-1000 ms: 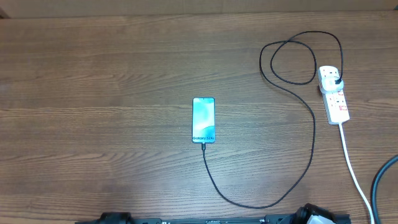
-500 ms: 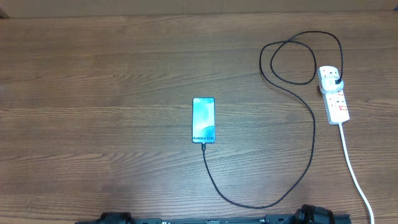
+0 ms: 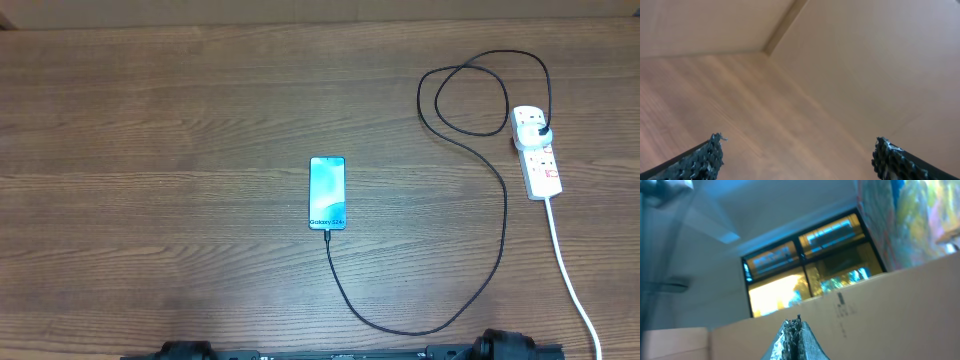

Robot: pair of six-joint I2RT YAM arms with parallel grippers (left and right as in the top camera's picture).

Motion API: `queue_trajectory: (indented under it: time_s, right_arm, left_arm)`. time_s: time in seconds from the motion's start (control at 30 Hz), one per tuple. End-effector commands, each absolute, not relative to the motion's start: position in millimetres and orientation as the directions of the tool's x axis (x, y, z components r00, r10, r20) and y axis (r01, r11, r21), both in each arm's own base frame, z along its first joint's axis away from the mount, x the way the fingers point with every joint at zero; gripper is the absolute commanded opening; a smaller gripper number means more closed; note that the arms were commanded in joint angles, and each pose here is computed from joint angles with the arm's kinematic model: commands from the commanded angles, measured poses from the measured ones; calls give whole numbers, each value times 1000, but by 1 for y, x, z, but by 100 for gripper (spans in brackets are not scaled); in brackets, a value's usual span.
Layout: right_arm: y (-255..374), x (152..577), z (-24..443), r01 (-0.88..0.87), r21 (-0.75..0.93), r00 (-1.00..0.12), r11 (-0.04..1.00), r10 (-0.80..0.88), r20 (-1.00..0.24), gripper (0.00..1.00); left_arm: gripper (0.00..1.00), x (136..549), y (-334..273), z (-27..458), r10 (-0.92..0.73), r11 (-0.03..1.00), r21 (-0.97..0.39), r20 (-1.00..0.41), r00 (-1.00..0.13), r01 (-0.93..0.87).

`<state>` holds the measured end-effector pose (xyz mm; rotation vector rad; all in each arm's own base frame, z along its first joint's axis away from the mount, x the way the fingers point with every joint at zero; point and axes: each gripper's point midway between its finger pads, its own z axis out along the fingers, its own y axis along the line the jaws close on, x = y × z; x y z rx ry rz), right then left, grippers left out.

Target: Plug charger to phone and switch on socket

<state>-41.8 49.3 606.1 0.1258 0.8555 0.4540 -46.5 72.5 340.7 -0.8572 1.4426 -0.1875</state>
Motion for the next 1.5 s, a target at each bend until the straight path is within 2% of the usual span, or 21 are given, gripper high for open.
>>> queue_trajectory:
  time_s: [0.0,0.27,0.37,0.63,0.87,1.1,1.47]
  right_arm:
    - [50,-54,604,-370,271,568,888,448,-690,4]
    - [52,-70,601,-382,254,589,888,446,-674,4]
    - [54,-83,598,-389,240,606,890,443,-660,4]
    - [57,-96,595,-393,224,625,892,438,-646,9]
    - [57,-96,595,-391,222,627,893,435,-646,9]
    - [57,-96,595,-391,223,626,893,435,-647,9]
    - [59,-108,587,-396,208,644,894,432,-631,9]
  left_arm:
    - [100,-21,71,340,-626,679,-642,-760,175,-357]
    - [99,75,62,314,-634,689,-627,-765,115,-363]
    - [100,125,52,293,-647,703,-637,-757,86,-317]
    - [100,204,35,242,-664,718,-666,-743,86,-203]
    - [100,233,28,190,-668,724,-667,-742,58,-177]
    - [100,243,28,162,-668,723,-668,-741,68,-175]
    - [99,244,29,161,-630,755,-632,-773,73,-176]
